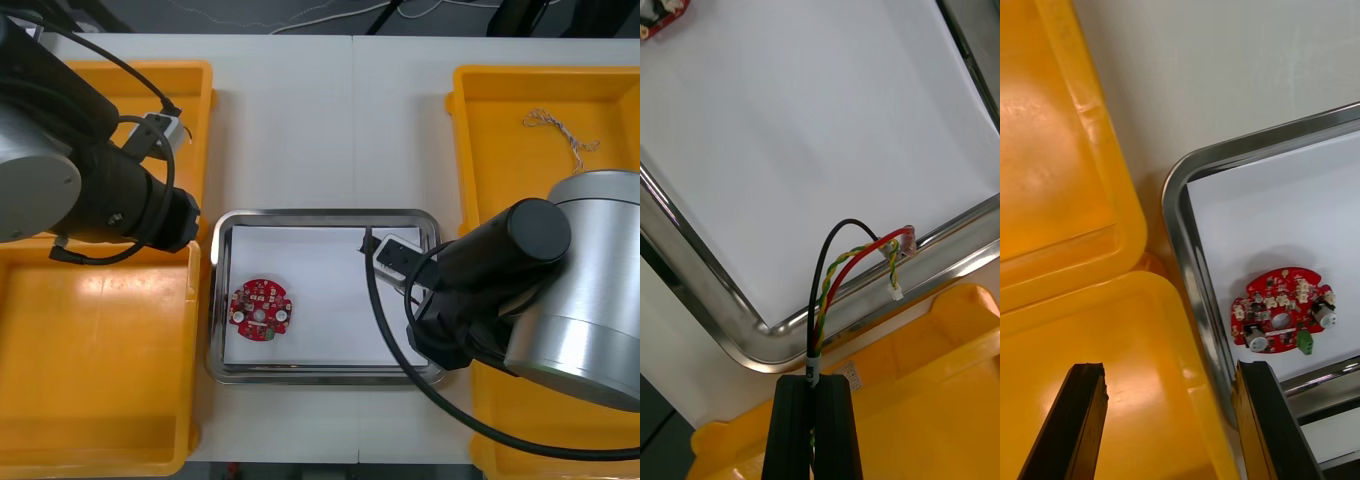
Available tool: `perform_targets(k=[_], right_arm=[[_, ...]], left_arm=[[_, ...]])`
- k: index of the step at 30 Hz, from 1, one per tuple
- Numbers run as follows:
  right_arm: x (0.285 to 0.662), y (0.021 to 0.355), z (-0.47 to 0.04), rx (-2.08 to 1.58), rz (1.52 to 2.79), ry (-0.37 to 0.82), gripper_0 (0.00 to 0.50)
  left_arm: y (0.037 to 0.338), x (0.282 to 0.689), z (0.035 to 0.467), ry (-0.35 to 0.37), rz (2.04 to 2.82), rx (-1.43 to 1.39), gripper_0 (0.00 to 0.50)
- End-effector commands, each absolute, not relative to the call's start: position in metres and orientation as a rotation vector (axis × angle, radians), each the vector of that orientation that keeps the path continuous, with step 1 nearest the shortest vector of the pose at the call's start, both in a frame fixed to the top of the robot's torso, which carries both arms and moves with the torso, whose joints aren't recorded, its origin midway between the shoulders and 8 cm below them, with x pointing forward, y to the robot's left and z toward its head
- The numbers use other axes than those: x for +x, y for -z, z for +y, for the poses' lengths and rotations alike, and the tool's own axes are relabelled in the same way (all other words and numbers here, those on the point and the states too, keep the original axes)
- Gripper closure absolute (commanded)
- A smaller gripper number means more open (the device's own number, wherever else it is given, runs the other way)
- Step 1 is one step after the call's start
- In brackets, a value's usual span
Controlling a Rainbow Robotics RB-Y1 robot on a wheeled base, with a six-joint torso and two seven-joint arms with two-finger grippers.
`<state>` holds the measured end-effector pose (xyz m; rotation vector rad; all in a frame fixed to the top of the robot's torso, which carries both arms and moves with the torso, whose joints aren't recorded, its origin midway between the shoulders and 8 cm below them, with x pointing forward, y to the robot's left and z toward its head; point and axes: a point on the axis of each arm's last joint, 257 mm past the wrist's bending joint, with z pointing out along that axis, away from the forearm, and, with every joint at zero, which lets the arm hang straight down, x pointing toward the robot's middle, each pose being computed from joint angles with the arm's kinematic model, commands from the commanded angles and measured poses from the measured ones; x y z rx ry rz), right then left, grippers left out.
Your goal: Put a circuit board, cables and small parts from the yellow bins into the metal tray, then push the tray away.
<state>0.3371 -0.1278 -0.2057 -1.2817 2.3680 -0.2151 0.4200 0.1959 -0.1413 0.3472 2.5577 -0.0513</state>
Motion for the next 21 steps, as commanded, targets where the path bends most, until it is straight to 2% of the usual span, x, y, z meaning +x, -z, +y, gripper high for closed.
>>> perform_targets(k=[1, 9, 21], right_arm=[[0.343, 0.207, -0.120, -1.437, 2.267, 0.310, 0.500], [0.340, 0.221, -0.093, -1.632, 2.147, 0.308, 0.500], [0.325, 0.241, -0.045, -1.818, 1.952, 0.235, 0.500]], left_arm=[[0.139, 0.422, 0.234, -0.011, 2.566, 0.348, 0.000], [0.133, 0.433, 0.270, -0.063, 2.565, 0.384, 0.000], [0.126, 0.442, 0.317, -0.161, 2.551, 0.457, 0.000]])
